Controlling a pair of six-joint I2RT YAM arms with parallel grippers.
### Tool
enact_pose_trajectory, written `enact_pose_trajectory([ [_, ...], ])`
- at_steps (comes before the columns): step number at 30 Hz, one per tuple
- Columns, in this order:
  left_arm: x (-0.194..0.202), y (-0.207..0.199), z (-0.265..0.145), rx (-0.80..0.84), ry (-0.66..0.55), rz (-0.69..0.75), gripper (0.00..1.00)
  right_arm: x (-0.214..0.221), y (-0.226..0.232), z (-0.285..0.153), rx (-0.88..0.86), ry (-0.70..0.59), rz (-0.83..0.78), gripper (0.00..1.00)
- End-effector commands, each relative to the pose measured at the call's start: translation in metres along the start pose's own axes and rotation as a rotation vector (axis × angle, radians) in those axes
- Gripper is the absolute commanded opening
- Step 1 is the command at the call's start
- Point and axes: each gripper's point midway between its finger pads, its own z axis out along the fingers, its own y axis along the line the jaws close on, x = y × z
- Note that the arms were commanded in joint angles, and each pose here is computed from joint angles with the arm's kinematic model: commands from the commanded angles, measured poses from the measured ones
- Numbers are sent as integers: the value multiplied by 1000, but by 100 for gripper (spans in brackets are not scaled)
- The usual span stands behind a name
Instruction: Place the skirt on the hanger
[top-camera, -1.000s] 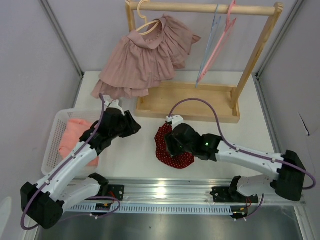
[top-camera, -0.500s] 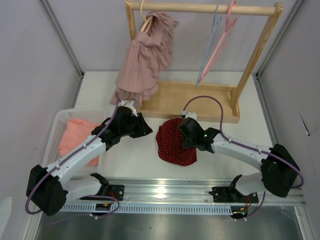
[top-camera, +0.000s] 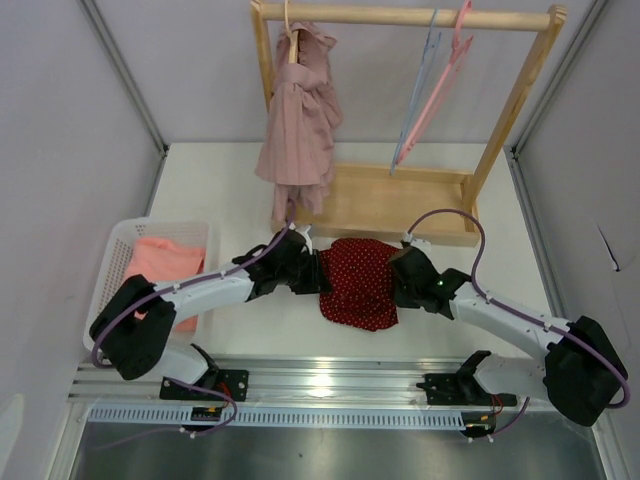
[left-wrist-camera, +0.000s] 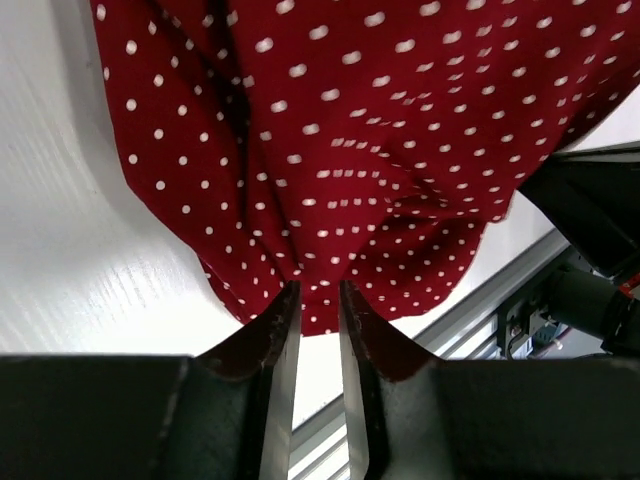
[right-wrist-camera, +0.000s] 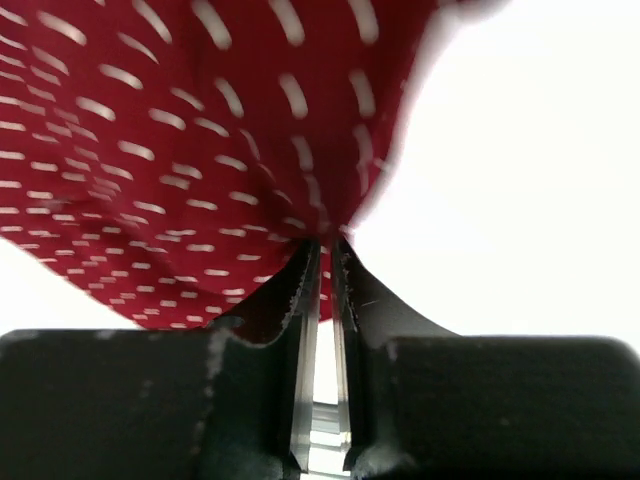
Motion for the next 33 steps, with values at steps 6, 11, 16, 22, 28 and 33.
enact_pose_trajectory([
  [6, 8, -4, 13, 57, 11, -22, 23, -5, -14, -17, 51, -45, 50, 30],
  [11, 12, 7, 15, 27, 13, -25, 21, -35, 38, -56, -23, -149, -30, 32],
  [16, 8, 18, 4, 22, -35, -42, 34, -36, 87, -50, -105, -148, -109, 35],
  [22, -11, 50, -35, -83, -176, -128, 49, -36, 128, -14, -122, -111, -198, 35],
  [28, -25, 55, -61, -79, -282, -167, 50, -28, 151, 11, -110, -72, -253, 37],
  [33, -18, 55, -59, -61, -258, -168, 50, -18, 155, 21, -81, -58, -286, 41],
])
